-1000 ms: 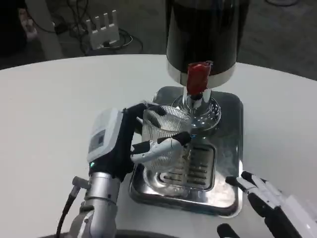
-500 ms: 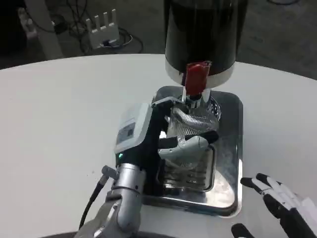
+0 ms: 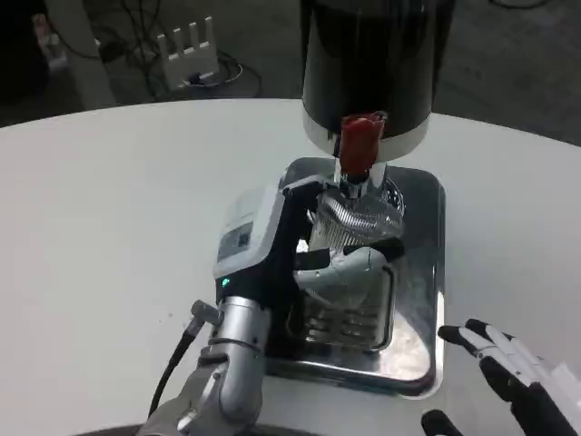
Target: Grasp the cup under the faucet to collect the drink, then remove the cup.
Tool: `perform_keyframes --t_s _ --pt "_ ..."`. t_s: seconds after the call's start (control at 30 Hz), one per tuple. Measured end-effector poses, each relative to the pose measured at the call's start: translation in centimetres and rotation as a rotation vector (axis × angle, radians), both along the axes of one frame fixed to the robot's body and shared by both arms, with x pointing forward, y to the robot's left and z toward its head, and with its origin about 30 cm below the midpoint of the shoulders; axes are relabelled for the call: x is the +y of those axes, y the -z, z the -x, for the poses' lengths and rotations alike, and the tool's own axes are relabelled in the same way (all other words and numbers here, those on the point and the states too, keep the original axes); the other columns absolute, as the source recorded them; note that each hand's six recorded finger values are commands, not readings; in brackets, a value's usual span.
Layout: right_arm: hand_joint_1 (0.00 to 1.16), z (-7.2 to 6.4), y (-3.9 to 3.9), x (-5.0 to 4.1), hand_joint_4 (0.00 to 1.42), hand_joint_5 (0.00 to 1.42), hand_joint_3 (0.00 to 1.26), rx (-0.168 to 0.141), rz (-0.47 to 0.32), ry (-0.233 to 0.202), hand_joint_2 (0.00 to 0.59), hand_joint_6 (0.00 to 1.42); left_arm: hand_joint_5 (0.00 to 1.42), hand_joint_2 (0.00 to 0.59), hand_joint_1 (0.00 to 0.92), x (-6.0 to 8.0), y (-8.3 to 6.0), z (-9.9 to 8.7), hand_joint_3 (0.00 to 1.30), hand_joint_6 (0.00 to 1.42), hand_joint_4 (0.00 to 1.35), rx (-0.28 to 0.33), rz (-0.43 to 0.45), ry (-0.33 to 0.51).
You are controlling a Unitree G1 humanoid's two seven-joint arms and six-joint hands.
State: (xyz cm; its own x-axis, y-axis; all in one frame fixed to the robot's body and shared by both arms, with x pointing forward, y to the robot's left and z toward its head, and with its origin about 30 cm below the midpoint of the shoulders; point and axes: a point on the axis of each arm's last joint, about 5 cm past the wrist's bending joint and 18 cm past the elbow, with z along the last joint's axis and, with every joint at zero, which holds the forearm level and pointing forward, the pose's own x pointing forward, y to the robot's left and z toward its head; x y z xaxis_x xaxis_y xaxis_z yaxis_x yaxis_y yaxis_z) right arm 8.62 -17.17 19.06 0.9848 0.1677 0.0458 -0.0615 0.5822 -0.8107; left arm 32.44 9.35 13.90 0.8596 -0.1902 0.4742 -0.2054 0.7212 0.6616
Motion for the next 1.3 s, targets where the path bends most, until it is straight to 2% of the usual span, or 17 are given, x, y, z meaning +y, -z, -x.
perform_keyframes --t_s 0.1,0.13,0.17,0.2,0.27,0.43,0.63,0.73,0.8,0.87,1.03,1.2,1.3 --pt "0.35 0.0 0.00 0.01 0.03 0.00 0.13 -0.002 -0.001 0.001 0.437 0.00 0.64 0.089 0.335 0.2 0.0 -0.1 0.37 0.47 0.56 -0.002 -0.006 -0.010" --pt "0.35 0.0 0.01 0.01 0.03 0.00 0.13 -0.003 -0.001 0.002 0.437 0.00 0.57 0.087 0.311 0.4 0.0 -0.1 0.28 0.44 0.46 -0.002 -0.010 -0.014" --pt "0.35 0.0 0.01 0.01 0.03 0.00 0.13 -0.004 -0.001 0.002 0.437 0.00 0.53 0.084 0.299 0.4 0.0 -0.1 0.24 0.42 0.42 -0.002 -0.011 -0.014" --pt "0.35 0.0 0.01 0.03 0.03 0.00 0.13 -0.004 -0.002 0.002 0.437 0.00 0.41 0.074 0.275 0.5 0.0 -0.1 0.11 0.35 0.28 0.003 -0.016 -0.014" --pt "0.35 0.0 0.02 0.06 0.03 0.00 0.13 -0.004 -0.004 0.000 0.437 0.00 0.30 0.059 0.253 0.5 0.0 -0.1 0.01 0.28 0.13 0.009 -0.022 -0.006" --pt "0.35 0.0 0.04 0.10 0.03 0.00 0.13 -0.005 -0.006 0.000 0.437 0.00 0.22 0.051 0.242 0.6 -0.1 -0.1 0.00 0.19 0.05 0.054 -0.064 0.038" --pt "0.35 0.1 0.09 0.10 0.03 0.00 0.13 -0.005 -0.008 0.004 0.437 0.00 0.21 0.048 0.228 0.7 -0.1 0.0 0.00 0.16 0.04 0.065 -0.070 0.051" --pt "0.35 0.1 0.10 0.12 0.03 0.00 0.13 -0.008 -0.010 0.005 0.437 0.00 0.20 0.031 0.193 0.8 0.2 0.2 0.00 0.16 0.03 0.078 -0.057 0.050" --pt "0.35 0.1 0.10 0.14 0.03 0.00 0.13 -0.010 -0.012 0.005 0.437 0.00 0.14 0.003 0.144 1.0 0.4 0.3 0.00 0.13 0.00 0.088 -0.051 0.049" --pt "0.35 0.1 0.10 0.15 0.03 0.00 0.13 -0.010 -0.013 0.004 0.437 0.00 0.07 0.000 0.098 1.1 0.5 0.3 0.00 0.08 0.00 0.093 -0.047 0.048" --pt "0.35 0.1 0.11 0.18 0.03 0.00 0.14 -0.013 -0.014 0.004 0.437 0.00 0.01 0.000 0.075 1.8 0.9 0.5 0.00 0.00 0.00 0.128 -0.050 0.055" --pt "0.34 0.0 0.13 0.28 0.04 0.00 0.14 -0.014 -0.018 -0.003 0.445 0.00 0.00 0.000 0.060 2.0 0.8 0.5 0.00 0.00 0.00 0.138 -0.061 0.068" --pt "0.34 0.0 0.11 0.29 0.04 0.00 0.14 -0.017 -0.018 -0.004 0.445 0.00 0.00 0.000 0.039 2.0 0.7 0.5 0.00 0.00 0.00 0.170 -0.089 0.099"
